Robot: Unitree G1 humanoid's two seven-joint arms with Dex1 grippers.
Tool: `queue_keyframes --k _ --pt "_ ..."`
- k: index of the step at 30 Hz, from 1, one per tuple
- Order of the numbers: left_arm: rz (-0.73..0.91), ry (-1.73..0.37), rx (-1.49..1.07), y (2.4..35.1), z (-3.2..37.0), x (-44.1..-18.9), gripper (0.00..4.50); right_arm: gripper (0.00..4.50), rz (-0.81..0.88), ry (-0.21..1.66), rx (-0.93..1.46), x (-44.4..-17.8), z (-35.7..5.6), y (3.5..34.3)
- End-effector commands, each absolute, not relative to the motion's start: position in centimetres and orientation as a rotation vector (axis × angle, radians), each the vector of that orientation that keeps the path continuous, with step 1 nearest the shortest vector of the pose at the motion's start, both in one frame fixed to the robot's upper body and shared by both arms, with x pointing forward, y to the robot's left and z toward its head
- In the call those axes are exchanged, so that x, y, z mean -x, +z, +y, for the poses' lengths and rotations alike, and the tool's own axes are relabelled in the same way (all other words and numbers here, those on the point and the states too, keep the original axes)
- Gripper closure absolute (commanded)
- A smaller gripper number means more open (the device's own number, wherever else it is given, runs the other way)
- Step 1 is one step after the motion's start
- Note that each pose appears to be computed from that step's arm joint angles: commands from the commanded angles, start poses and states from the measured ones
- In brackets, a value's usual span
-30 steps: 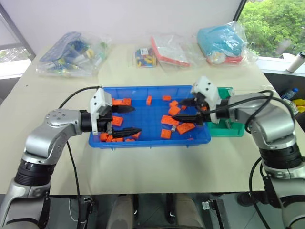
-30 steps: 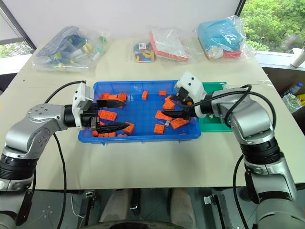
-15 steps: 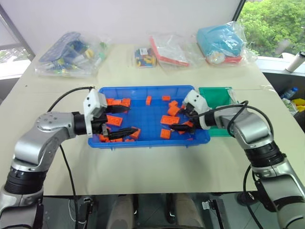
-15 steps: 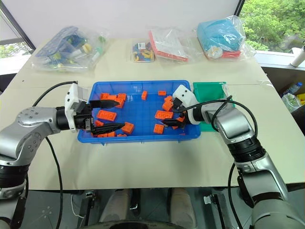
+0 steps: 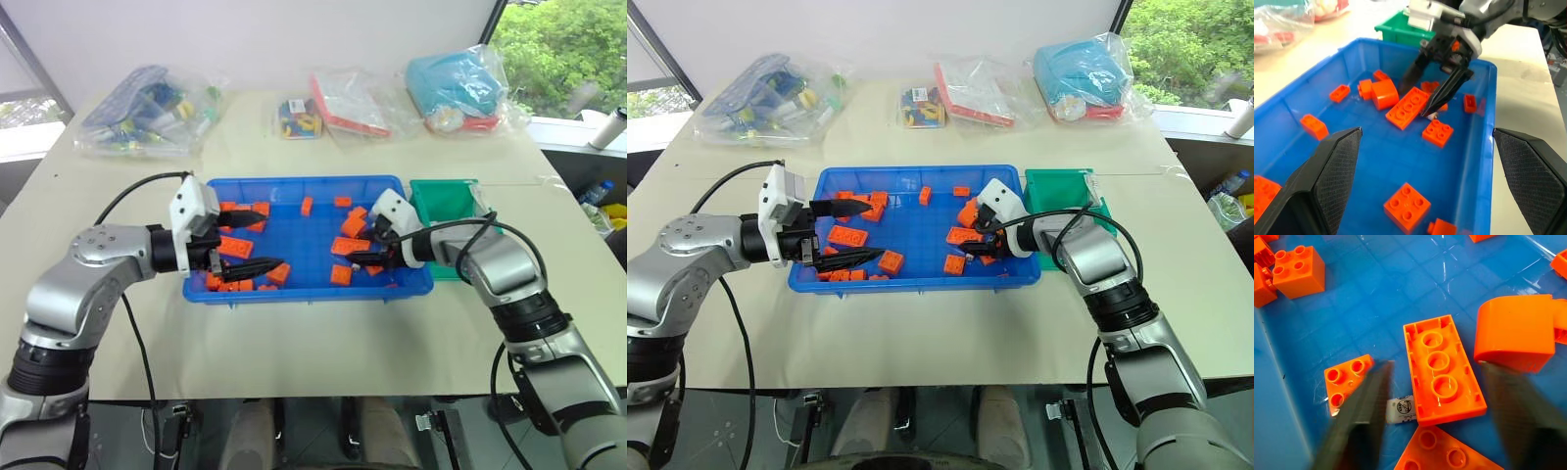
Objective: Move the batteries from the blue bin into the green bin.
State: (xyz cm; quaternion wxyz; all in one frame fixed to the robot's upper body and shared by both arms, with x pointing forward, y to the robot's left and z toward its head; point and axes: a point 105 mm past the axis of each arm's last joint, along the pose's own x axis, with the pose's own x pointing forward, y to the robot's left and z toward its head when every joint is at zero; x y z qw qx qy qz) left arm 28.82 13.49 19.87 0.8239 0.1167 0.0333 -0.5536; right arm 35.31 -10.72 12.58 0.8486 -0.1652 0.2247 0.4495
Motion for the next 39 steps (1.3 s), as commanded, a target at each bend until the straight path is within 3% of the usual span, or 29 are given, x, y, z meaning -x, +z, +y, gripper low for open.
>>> queue_keyframes --k 1,12,17,23,27,32,39 --pt "0.031 -1.170 -0.269 20.9 13.6 -29.0 0.00 3.17 0.399 0.969 0.381 -35.5 -9.2 14.5" --pt "0.017 -1.178 -0.265 20.9 13.2 -29.5 0.00 3.17 0.280 1.070 0.369 -36.2 -0.8 16.3" --pt "0.014 -1.182 -0.266 20.9 13.2 -29.4 0.00 1.00 0.285 1.027 0.446 -36.8 -1.8 16.7" --pt "0.018 -1.172 -0.268 20.7 13.5 -29.2 0.00 1.00 0.385 0.900 0.380 -35.8 -6.4 17.1" --pt "0.030 -1.165 -0.267 20.3 13.8 -29.0 0.00 1.00 0.508 0.811 0.273 -33.4 -8.9 16.5" --pt "0.030 -1.168 -0.273 20.4 13.8 -29.1 0.00 1.00 0.608 0.688 0.187 -32.6 -10.1 15.3" --pt "0.020 -1.176 -0.276 20.6 13.4 -29.3 0.00 1.00 0.640 0.668 0.204 -32.6 -9.8 14.1"
